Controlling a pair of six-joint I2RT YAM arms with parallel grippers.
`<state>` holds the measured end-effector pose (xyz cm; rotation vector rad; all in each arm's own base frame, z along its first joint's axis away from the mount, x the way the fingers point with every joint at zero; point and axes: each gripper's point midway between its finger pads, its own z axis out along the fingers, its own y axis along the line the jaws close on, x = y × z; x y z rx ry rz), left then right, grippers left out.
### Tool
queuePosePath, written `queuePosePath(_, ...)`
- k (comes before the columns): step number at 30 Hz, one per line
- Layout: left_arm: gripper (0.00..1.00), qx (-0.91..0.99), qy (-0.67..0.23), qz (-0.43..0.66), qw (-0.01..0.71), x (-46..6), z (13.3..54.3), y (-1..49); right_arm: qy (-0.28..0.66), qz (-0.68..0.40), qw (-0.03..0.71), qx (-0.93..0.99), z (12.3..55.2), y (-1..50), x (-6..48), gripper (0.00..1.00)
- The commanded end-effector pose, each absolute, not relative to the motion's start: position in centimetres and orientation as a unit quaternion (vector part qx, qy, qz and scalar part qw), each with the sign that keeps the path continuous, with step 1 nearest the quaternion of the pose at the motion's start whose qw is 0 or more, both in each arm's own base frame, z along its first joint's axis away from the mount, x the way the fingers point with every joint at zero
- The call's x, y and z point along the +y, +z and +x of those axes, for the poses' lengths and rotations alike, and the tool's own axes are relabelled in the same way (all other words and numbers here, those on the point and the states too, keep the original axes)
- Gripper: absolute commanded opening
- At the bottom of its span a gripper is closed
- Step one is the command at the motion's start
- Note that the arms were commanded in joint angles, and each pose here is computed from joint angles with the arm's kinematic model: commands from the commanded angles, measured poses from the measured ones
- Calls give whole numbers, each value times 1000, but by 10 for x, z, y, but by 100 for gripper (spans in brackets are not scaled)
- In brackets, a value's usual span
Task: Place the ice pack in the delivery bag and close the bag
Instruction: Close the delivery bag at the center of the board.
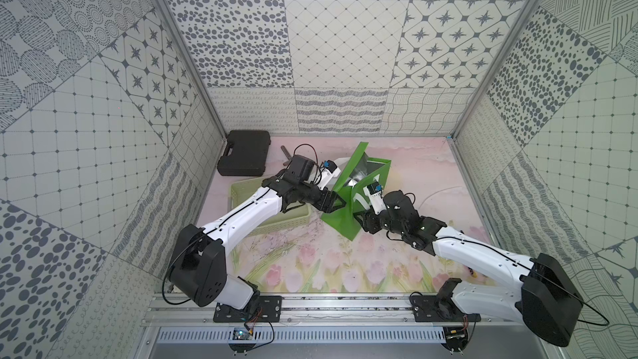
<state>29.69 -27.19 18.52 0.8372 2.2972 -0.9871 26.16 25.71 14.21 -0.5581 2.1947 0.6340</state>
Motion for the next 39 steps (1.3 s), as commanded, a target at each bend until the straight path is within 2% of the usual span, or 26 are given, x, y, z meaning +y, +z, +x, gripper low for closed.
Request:
queuePosePath(1,69,820,-408,324,235,-282,278,189,282,-222,417,835,271,169,278,59)
queuePosePath(8,69,827,-406,317,224,-282,254,178,283,-218,417,836,276,166,285,58)
queuePosePath(15,69,834,-397,304,235,-286,250,177,283,-217,418,835,277,167,288,58)
queuePosePath(24,55,868,-342,262,248,-299,266,160,282,-213,416,838,275,163,288,58)
queuePosePath(29,42,879,-313,229,277,-298,280,161,281,-210,418,838,273,161,285,58)
queuePosePath(34,36,883,-292,204,306,-300,289,162,280,-209,417,839,271,158,282,57)
queuePosePath(39,34,886,-285,185,317,-303,296,161,259,-206,416,847,271,151,274,57)
